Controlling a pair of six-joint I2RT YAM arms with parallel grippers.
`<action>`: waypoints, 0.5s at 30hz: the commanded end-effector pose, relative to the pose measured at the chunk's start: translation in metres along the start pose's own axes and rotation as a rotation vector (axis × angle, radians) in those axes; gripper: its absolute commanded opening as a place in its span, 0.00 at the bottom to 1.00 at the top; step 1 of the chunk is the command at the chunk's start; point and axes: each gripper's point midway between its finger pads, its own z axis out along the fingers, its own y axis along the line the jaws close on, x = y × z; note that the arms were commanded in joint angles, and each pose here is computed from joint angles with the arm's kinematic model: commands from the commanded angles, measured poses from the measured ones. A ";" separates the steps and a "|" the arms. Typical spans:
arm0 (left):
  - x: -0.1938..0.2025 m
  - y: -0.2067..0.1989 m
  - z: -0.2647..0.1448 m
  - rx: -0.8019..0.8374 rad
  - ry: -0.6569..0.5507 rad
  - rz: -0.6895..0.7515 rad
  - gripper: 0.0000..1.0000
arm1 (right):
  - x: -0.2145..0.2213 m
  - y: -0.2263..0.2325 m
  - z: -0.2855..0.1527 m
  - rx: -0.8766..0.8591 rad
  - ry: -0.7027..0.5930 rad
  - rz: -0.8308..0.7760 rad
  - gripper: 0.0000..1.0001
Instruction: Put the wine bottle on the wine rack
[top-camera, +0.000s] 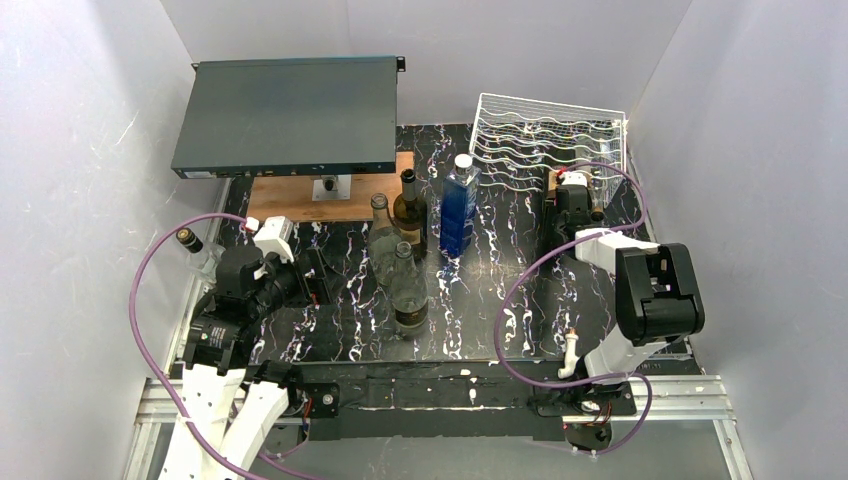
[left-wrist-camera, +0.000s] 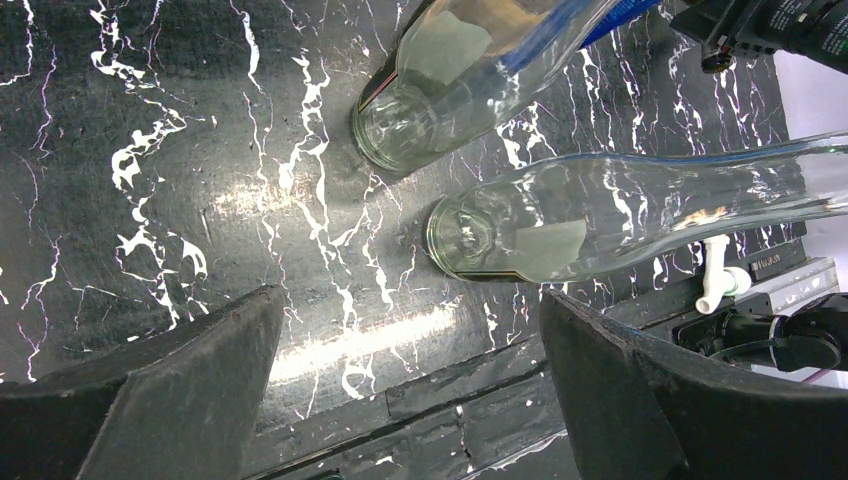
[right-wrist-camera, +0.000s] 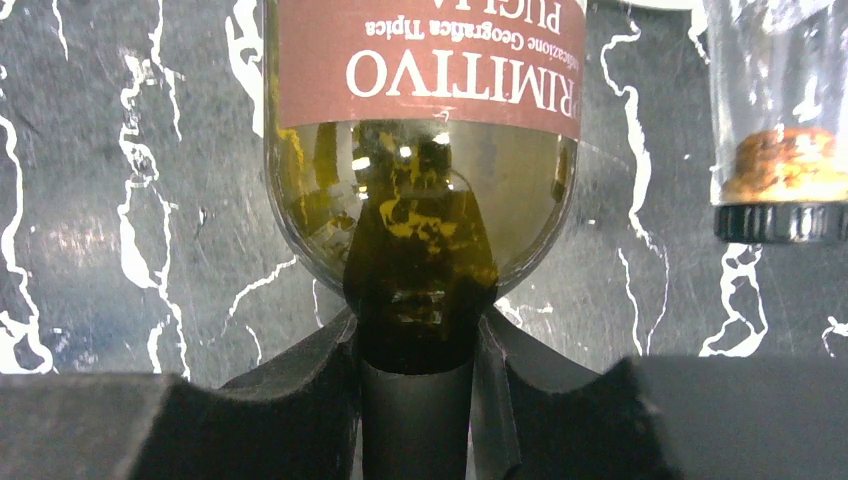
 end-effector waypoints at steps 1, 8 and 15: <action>0.002 0.000 0.000 -0.001 0.013 0.001 0.99 | -0.092 -0.004 -0.002 0.035 -0.320 0.061 0.01; 0.002 0.001 0.001 -0.005 0.014 0.000 0.99 | -0.102 -0.005 0.013 0.061 -0.340 0.044 0.01; 0.002 0.002 0.002 -0.010 0.018 -0.003 0.99 | -0.112 -0.003 0.027 0.069 -0.340 0.022 0.01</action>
